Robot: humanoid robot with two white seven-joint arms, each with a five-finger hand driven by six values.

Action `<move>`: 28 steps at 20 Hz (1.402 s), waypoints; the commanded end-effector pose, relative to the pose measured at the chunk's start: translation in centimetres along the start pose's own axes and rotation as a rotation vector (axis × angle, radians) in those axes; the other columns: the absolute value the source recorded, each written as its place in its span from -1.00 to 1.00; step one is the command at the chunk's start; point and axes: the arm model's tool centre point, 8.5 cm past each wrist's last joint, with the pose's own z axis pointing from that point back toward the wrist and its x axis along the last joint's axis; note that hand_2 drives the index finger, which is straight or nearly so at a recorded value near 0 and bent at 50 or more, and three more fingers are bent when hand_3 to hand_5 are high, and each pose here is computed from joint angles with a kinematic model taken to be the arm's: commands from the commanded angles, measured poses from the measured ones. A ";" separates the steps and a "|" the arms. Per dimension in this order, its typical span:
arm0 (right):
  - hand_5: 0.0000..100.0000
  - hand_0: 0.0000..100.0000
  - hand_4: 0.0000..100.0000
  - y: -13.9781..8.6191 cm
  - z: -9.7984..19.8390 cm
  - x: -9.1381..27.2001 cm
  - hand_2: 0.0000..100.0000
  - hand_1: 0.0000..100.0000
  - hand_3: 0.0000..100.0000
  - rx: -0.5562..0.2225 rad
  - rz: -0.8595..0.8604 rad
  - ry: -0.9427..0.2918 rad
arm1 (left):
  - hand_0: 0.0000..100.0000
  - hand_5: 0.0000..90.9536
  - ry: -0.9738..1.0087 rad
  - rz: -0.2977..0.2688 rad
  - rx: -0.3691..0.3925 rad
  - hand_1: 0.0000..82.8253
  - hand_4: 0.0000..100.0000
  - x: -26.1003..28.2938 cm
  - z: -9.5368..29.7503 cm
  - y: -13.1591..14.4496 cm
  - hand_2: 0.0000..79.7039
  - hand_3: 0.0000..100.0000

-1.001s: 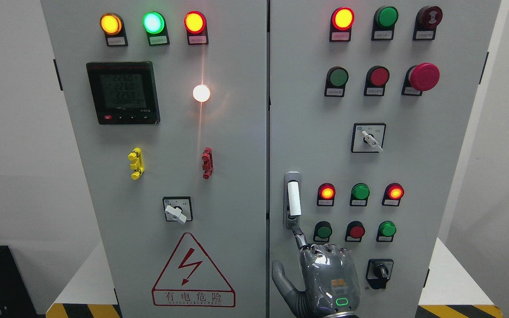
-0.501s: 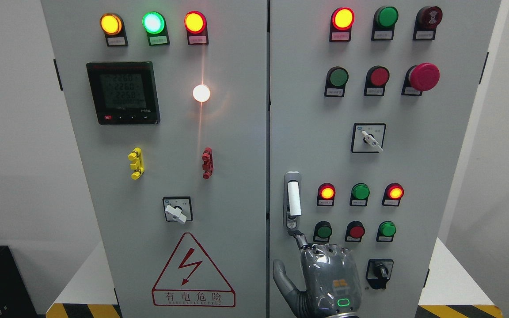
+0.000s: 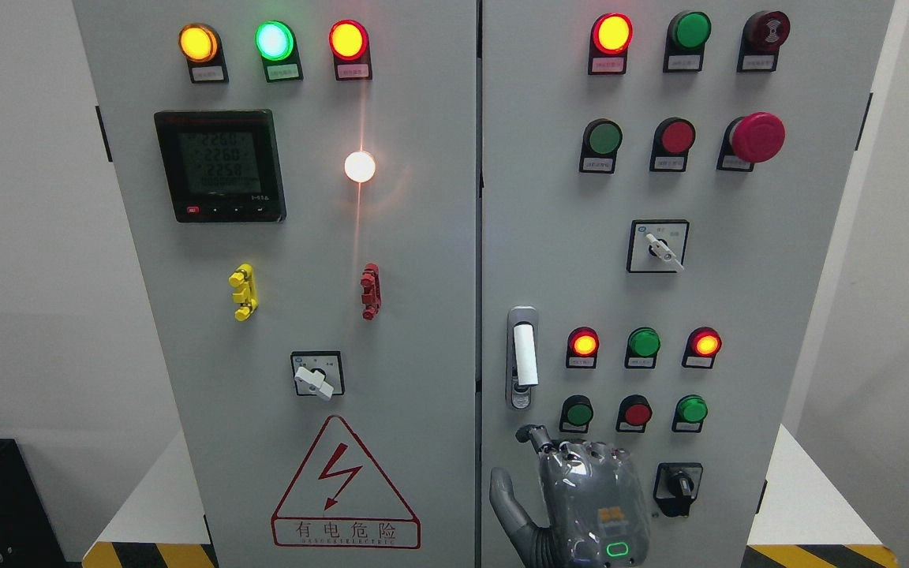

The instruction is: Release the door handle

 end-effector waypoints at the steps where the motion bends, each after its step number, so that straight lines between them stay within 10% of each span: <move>1: 1.00 0.22 1.00 -0.8 1.4 0.0 -0.04 -0.41 0.99 -0.004 -0.013 0.005 | -0.76 -1.00 0.020 0.003 0.000 0.34 -1.00 -1.3 0.1 0.0 -1.00 -1.00; 14: 1.00 0.12 0.95 -2.2 3.9 0.0 0.48 -0.65 1.00 -0.016 -0.032 -0.007 | -0.76 -1.00 0.020 0.003 0.000 0.34 -1.00 -1.3 0.1 0.0 -1.00 -1.00; 28: 1.00 -0.23 1.00 -4.7 -0.2 0.0 0.92 -0.71 1.00 -0.069 0.005 -0.027 | -0.76 -1.00 0.020 0.003 0.000 0.34 -1.00 -1.3 0.1 0.0 -1.00 -1.00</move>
